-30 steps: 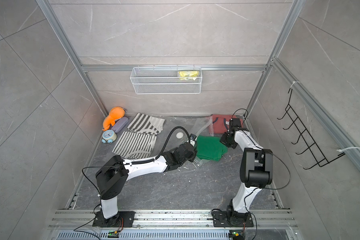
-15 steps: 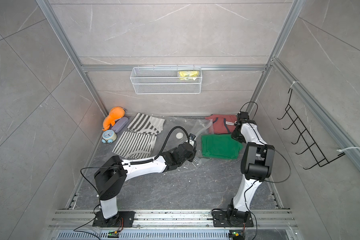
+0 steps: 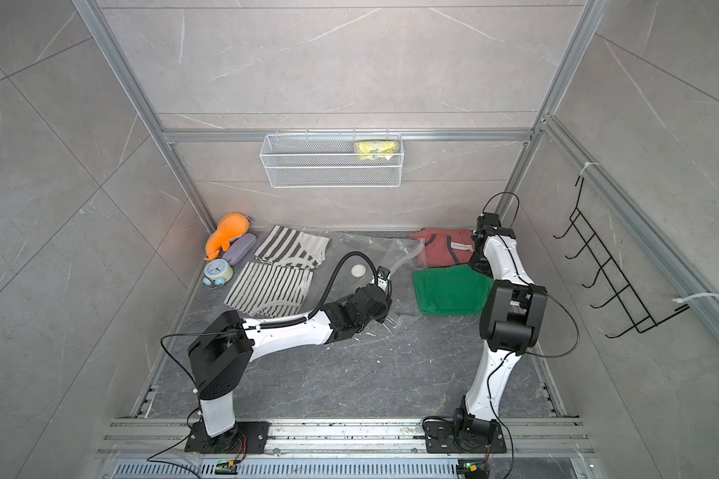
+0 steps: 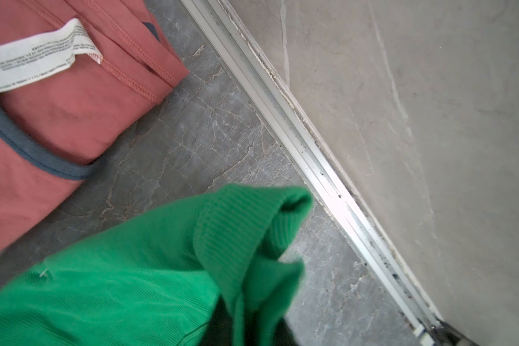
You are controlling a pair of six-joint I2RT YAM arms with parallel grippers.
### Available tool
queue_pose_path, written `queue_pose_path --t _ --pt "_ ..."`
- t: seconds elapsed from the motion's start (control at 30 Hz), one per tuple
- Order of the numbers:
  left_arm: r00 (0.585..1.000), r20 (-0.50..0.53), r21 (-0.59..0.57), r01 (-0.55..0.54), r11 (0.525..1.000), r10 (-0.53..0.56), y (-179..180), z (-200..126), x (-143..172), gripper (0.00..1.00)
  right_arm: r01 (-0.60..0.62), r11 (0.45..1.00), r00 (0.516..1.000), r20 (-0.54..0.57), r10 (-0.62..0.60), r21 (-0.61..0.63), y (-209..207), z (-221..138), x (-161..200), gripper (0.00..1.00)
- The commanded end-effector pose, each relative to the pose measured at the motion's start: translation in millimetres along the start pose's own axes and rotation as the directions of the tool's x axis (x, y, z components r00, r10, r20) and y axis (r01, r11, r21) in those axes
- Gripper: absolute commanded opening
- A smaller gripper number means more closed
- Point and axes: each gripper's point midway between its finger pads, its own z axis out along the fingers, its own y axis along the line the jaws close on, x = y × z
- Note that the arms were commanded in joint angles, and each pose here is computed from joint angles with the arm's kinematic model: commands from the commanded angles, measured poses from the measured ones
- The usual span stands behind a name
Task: Take the tank top out of the vacuum bag
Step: Take out the tank top from the vacuum bag, then adjust the vacuum bag at the center of the board, then adjust the tank top at the center of the board.
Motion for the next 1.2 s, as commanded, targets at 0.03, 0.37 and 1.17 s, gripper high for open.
queue_pose_path --t 0.03,0.37,1.17 --pt "0.998 0.057 -0.018 0.010 1.000 -0.009 4.9 -12.5 -24.9 0.00 -0.021 1.000 1.000 -0.016 0.021 0.001 -5.0 -12.6 -1.9 0.41" --pt "0.999 0.053 -0.024 0.011 1.000 -0.010 3.1 -6.9 -24.2 0.00 -0.123 0.812 0.987 -0.158 0.039 -0.571 88.2 -44.2 63.9 0.46" --pt "0.995 0.099 -0.104 0.031 0.994 -0.021 18.2 -15.7 -43.1 0.00 -0.258 0.816 0.948 -0.299 0.111 -0.517 115.1 47.6 117.5 0.41"
